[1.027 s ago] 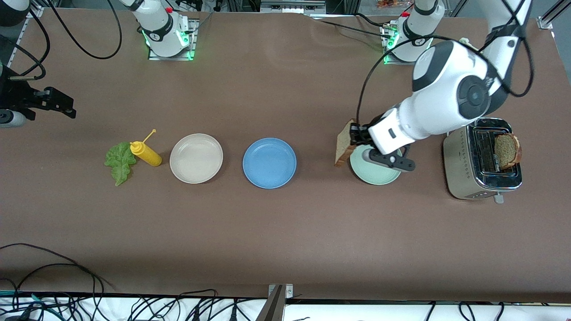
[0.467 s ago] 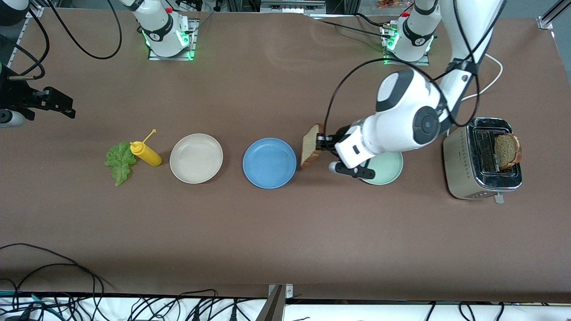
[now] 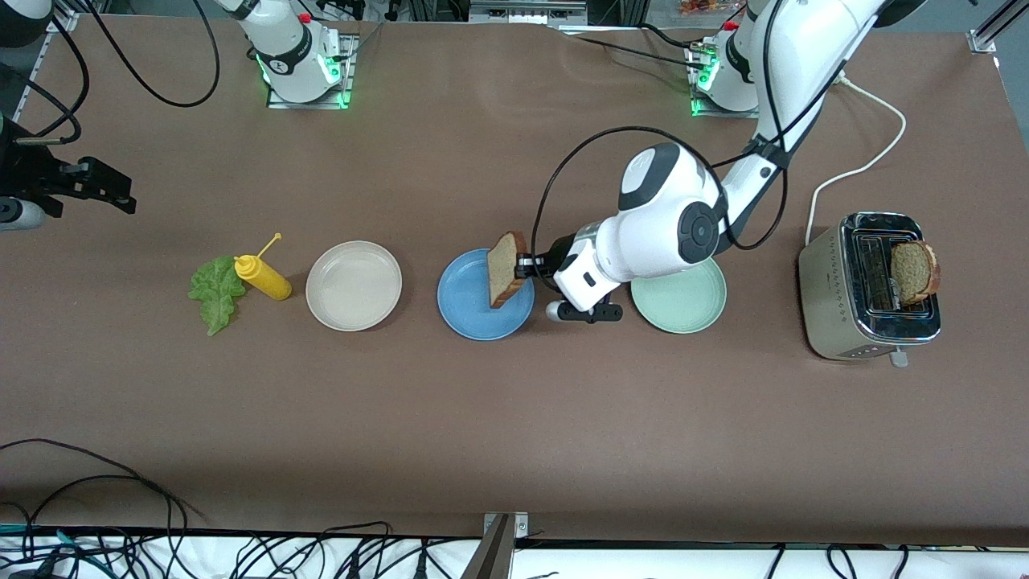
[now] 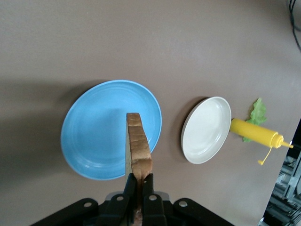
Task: Make sandwich in blue plate with both arms
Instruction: 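Carry the bread slice over the blue plate with the left gripper, then lower the bread flat onto the blue plate and open the left gripper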
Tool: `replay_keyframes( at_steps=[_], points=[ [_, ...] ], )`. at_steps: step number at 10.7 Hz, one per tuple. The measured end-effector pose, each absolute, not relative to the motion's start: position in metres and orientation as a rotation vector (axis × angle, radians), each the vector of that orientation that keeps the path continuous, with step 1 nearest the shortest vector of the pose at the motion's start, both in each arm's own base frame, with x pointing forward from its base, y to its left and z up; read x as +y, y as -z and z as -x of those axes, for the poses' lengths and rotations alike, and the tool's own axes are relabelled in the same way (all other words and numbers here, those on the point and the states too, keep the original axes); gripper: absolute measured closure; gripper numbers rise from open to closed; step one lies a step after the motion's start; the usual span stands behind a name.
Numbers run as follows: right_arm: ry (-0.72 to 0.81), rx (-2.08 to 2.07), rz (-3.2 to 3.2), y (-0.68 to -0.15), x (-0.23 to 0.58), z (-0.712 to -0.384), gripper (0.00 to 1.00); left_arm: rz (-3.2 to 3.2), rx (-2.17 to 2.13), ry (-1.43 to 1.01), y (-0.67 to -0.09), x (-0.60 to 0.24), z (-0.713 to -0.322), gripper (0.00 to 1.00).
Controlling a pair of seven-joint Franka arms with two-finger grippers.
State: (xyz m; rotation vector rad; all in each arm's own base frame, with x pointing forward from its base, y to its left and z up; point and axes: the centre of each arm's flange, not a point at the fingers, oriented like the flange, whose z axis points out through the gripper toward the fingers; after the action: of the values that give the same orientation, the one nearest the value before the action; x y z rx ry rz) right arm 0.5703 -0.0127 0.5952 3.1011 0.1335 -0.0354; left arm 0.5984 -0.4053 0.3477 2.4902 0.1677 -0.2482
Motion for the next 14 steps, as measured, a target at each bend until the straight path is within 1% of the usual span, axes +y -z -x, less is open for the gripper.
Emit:
replay_keyframes(
  at_steps=[4,6,10,14],
  points=[
    [0.038,0.133,-3.101,-0.594,-0.013,-0.571,0.00,-2.444,0.263,0.210,-0.306,-0.414,-0.605,0.92],
    [0.038,0.133,-3.101,-0.594,-0.013,-0.571,0.00,-2.422,0.279,0.221,-0.287,-0.423,-0.602,0.92],
    [0.038,0.133,-3.101,-0.594,-0.013,-0.571,0.00,-2.383,0.309,0.192,-0.267,-0.440,-0.596,0.92],
    [0.038,0.132,-3.101,-0.594,-0.013,-0.571,0.00,-2.347,0.343,0.186,-0.263,-0.449,-0.593,0.92]
  ],
)
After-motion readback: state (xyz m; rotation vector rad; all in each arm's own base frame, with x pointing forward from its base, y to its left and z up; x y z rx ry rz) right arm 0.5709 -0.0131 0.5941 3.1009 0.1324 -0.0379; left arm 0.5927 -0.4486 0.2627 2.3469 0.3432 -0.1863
